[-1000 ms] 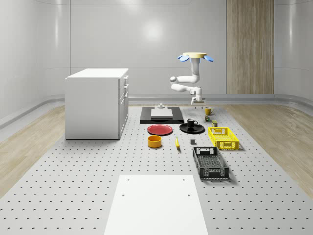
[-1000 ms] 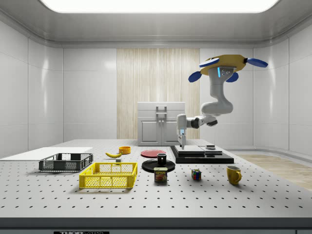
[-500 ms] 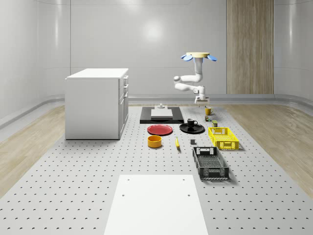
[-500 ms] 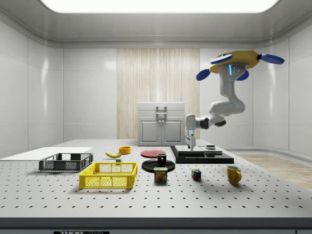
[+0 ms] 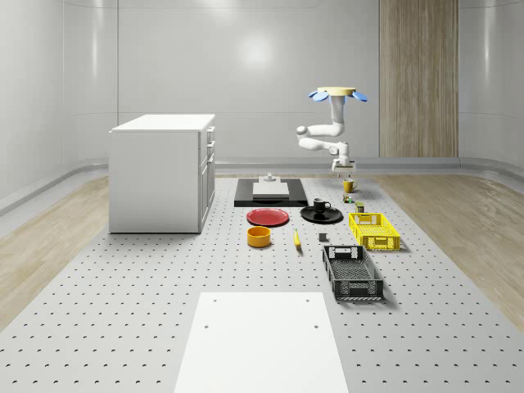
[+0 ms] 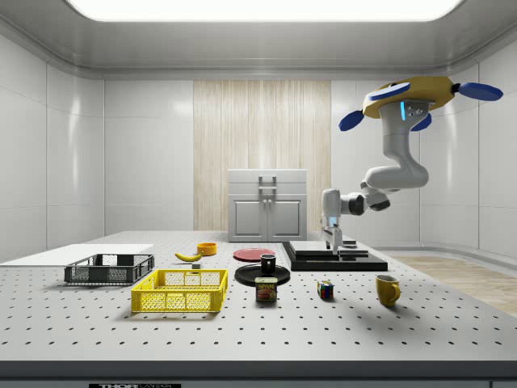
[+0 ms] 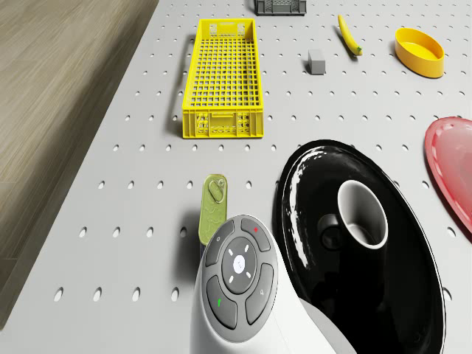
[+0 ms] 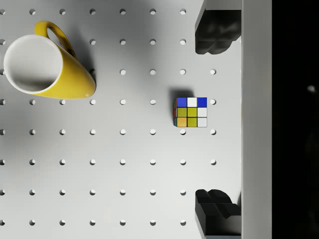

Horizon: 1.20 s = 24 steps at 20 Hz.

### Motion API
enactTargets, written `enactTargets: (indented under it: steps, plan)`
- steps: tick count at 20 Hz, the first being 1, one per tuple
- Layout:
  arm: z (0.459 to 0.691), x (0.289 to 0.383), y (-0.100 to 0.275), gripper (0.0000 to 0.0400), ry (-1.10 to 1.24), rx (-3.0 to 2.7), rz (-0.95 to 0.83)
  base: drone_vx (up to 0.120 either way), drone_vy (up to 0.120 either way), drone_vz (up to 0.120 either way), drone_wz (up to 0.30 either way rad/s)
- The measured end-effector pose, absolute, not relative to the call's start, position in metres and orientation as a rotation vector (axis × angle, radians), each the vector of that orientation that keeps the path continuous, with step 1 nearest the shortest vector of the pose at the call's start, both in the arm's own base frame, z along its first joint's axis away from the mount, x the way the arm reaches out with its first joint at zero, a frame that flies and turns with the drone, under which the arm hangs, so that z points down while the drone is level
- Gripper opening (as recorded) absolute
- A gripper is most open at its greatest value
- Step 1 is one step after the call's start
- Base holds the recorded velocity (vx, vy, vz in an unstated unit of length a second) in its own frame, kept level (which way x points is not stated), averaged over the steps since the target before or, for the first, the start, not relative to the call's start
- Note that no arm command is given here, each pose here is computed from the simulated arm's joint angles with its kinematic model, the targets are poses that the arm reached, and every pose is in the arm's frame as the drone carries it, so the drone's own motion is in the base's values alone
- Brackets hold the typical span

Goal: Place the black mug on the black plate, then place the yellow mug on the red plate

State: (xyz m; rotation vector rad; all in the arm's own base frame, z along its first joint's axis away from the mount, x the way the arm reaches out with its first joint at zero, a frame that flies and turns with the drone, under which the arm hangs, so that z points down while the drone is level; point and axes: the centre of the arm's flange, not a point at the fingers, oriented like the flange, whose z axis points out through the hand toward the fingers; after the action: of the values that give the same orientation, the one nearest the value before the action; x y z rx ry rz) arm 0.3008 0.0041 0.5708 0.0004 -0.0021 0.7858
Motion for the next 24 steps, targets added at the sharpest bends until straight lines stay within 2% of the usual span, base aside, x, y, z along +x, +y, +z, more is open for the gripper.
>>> enactTargets:
  steps: [7, 15, 24]
  plan:
    - [0.5708, 0.3008, 0.0041, 0.0400, -0.002, 0.000, 0.786, -0.120, 0.023, 0.000, 0.000]
    - [0.5708, 0.3008, 0.0041, 0.0400, -0.002, 0.000, 0.786, -0.120, 0.000, -0.115, 0.000]
    - [0.5707, 0.3008, 0.0041, 0.0400, -0.002, 0.000, 0.786, -0.120, 0.018, 0.000, 0.000]
